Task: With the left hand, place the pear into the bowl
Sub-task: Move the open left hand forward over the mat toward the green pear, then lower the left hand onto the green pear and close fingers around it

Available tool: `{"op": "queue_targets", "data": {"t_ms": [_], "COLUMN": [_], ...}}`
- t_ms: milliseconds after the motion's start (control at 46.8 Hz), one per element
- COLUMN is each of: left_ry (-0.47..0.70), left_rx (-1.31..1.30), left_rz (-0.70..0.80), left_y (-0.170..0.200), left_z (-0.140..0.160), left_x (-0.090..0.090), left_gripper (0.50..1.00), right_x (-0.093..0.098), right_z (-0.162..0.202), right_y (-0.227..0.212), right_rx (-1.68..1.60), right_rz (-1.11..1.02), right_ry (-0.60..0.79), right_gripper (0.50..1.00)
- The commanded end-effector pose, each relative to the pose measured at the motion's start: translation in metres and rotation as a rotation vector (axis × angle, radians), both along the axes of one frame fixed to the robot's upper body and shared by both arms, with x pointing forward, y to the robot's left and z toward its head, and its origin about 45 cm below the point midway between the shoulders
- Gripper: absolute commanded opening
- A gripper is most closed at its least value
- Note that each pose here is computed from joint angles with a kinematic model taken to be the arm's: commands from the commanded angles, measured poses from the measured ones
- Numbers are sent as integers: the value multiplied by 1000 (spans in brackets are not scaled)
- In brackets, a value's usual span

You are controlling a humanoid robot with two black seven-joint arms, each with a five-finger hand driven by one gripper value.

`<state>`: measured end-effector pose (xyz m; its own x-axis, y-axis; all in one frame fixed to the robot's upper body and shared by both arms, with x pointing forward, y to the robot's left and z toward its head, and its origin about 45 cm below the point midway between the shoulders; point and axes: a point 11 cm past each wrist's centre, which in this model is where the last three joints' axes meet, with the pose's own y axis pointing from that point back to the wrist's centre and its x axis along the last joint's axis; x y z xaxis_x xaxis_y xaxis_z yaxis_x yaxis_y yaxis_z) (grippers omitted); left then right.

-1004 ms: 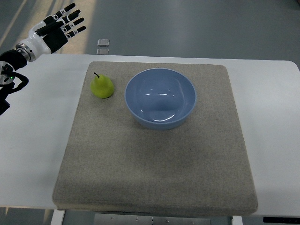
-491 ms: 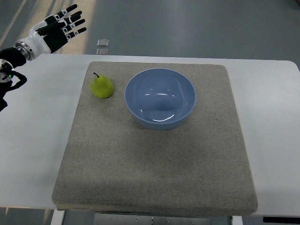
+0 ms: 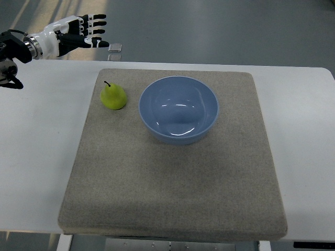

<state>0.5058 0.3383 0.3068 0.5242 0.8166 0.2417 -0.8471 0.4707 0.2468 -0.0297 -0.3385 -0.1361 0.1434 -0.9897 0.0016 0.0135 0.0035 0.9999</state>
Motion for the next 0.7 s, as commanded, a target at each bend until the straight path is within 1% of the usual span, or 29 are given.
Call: {"op": "queue_targets", "data": {"t_ms": [0, 64, 128, 235, 320, 384, 491, 598, 683], "left_ry": [-17, -33, -40, -73, -79, -99, -146, -166, -165], "left_rx": [154, 258, 354, 507, 654, 766, 822, 856, 914], "left_rz": [-78, -136, -174, -209, -250, -295, -401, -456, -513], "left_y": [-3, -6, -9, -13, -17, -26, -49, -59, -65], "left_z": [6, 10, 11, 22, 21, 27, 29, 29, 20], "left_x": [-6, -11, -13, -8, -6, -4, -10, -13, -19], "left_gripper": [994, 994, 994, 988, 984, 979, 979, 979, 979], "right_x": [0, 0, 0, 0, 0, 0, 0, 0, 0], "right_z": [0, 0, 0, 0, 0, 0, 0, 0, 0], "right_y": [0, 0, 0, 0, 0, 0, 0, 0, 0], "right_rx": [0, 0, 0, 0, 0, 0, 0, 0, 0], "right_rz": [0, 0, 0, 0, 0, 0, 0, 0, 0], "right_ry": [-1, 0, 0, -1, 0, 0, -1, 0, 0], "right_gripper": [926, 926, 926, 926, 926, 926, 926, 924, 926]}}
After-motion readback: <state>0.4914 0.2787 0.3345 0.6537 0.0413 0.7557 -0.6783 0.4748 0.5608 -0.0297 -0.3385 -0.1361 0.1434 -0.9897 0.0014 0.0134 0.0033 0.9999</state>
